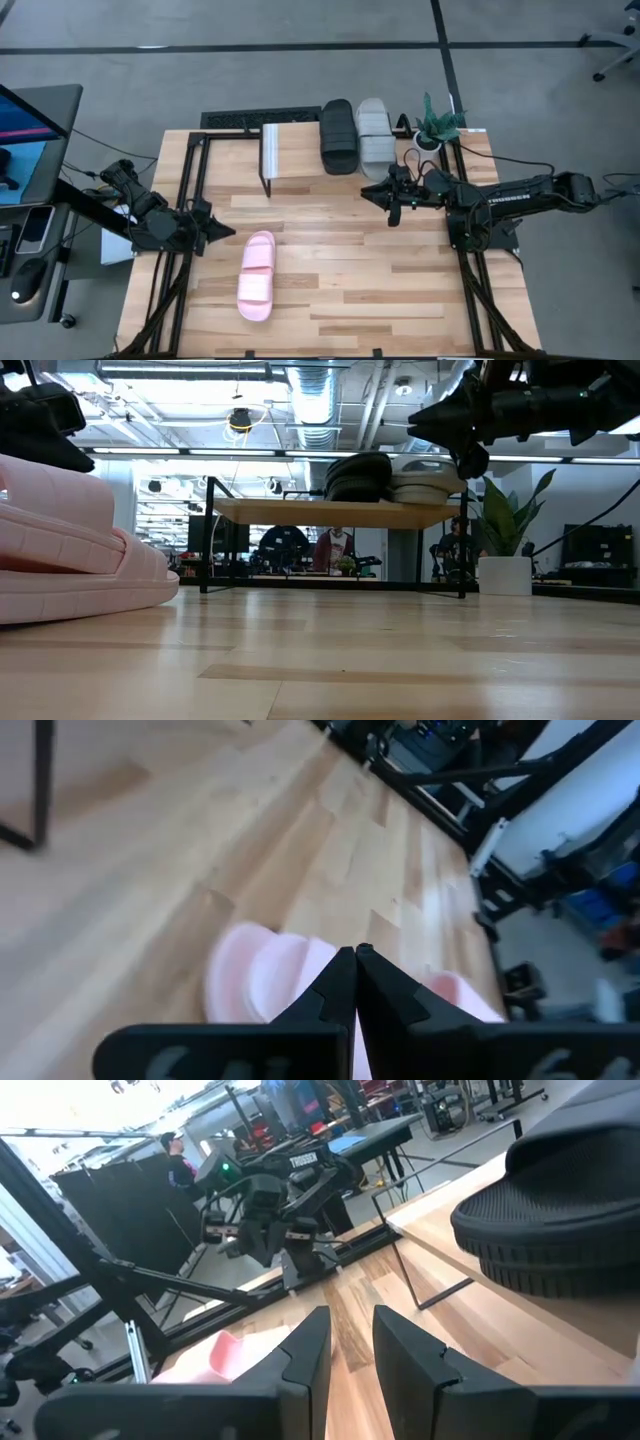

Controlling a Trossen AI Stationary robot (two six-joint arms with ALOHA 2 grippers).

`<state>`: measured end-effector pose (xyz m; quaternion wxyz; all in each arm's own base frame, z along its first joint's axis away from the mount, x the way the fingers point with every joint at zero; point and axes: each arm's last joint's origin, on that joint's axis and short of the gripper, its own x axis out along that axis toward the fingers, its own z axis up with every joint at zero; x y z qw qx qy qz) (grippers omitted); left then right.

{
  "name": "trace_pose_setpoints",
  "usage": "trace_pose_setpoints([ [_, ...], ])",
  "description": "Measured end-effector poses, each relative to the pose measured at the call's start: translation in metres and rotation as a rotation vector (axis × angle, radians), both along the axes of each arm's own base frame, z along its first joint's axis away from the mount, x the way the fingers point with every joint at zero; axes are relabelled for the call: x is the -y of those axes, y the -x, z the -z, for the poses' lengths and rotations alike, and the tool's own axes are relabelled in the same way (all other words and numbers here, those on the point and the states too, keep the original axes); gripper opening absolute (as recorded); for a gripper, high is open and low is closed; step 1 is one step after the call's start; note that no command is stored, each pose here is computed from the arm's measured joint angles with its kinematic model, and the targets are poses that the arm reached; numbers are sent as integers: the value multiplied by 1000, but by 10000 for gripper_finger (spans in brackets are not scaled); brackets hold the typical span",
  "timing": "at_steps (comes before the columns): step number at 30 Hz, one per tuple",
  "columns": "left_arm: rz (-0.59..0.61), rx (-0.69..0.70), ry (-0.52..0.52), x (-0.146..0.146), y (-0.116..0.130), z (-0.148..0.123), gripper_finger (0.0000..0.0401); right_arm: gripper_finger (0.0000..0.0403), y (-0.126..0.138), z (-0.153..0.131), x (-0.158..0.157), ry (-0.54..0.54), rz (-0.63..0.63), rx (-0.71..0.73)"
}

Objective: Pick and place slides into the shelf
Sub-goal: Put the pink pair of slides on the shelf

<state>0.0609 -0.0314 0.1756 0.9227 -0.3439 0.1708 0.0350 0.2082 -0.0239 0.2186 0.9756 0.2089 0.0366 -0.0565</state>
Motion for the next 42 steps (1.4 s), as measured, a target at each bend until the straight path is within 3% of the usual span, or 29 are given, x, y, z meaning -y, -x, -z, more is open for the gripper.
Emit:
trace_pose_setpoints([
  [8,5,-69,322,3,1,1,0,69,0,1,-1,-1,-28,-10],
  [12,-6,-88,404,4,1,1,0,69,0,1,-1,-1,-31,-10],
  [20,-44,-23,392,3,-1,-3,0,69,0,2,-1,-2,-33,-16],
  [27,-199,131,172,-2,-3,-11,0,69,0,3,-1,-5,-36,-31],
  [33,-195,122,53,-3,-3,-9,0,69,0,4,-1,-8,-35,-36],
  [38,-171,81,46,-3,-2,-5,0,69,0,4,-1,-7,-34,-35],
  [42,-277,105,183,-5,-1,-5,0,69,0,4,-1,-7,-34,-34],
])
